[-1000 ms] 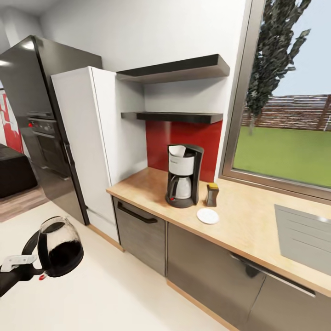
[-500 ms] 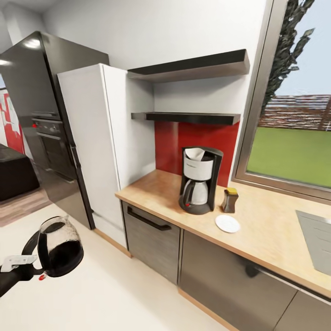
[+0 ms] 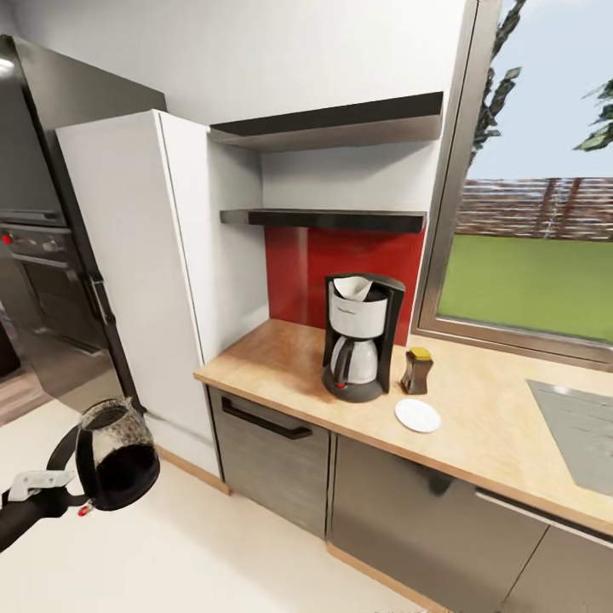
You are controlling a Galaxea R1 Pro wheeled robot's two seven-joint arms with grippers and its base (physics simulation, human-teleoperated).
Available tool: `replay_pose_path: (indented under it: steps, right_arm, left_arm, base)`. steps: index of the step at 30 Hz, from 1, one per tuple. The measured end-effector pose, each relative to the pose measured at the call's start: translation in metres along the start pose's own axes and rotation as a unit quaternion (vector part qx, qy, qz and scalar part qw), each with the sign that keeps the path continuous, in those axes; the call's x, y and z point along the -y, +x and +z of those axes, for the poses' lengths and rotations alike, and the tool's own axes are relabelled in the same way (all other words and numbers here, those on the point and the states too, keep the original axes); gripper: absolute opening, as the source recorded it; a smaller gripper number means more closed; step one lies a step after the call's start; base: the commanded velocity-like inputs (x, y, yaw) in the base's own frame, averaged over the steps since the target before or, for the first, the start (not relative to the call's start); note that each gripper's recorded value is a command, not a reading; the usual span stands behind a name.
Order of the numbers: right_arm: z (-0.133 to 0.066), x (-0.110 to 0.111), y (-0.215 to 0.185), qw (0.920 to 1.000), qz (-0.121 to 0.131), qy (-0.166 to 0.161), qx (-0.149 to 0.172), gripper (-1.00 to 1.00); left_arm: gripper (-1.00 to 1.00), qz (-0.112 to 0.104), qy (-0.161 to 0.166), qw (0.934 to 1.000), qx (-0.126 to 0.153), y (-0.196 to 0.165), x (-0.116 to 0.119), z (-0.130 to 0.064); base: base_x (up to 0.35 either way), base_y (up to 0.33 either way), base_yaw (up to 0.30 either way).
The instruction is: Set up a coffee station on the kitchen countertop: keep the coffee maker on the countertop, move the bottle of coffee from the kitchen shelf to the counter next to the coffee maker, place a paper coffee filter on top of the coffee maker, put the saucer next to the coffee maker with the coffee cup on the saucer, and place the electric kettle next to the coffee maker.
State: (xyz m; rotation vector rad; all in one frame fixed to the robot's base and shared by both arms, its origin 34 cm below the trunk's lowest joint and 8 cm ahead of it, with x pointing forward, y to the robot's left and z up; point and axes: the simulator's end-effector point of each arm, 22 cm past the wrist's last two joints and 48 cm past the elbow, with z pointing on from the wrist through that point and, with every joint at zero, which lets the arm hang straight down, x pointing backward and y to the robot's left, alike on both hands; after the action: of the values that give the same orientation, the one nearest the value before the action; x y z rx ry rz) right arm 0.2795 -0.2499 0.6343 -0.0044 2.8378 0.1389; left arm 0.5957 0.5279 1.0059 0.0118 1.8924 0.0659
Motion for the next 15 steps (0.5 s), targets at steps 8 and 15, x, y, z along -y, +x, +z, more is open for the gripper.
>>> replay_pose_path:
  steps: [8, 15]
  right_arm:
    - [0.000, 0.000, -0.001, 1.0000, 0.000, 0.000, 0.001, 1.00]
    - [0.000, 0.000, -0.001, 1.0000, 0.001, 0.000, 0.001, 1.00]
  left_arm:
    - [-1.00, 0.032, 0.033, 0.9988, 0.015, -0.039, 0.033, 0.010]
    - [-1.00, 0.045, 0.106, 0.9929, -0.030, -0.048, 0.117, 0.039]
  base:
    - [0.006, 0.010, -0.265]
    - [0.000, 0.000, -0.037]
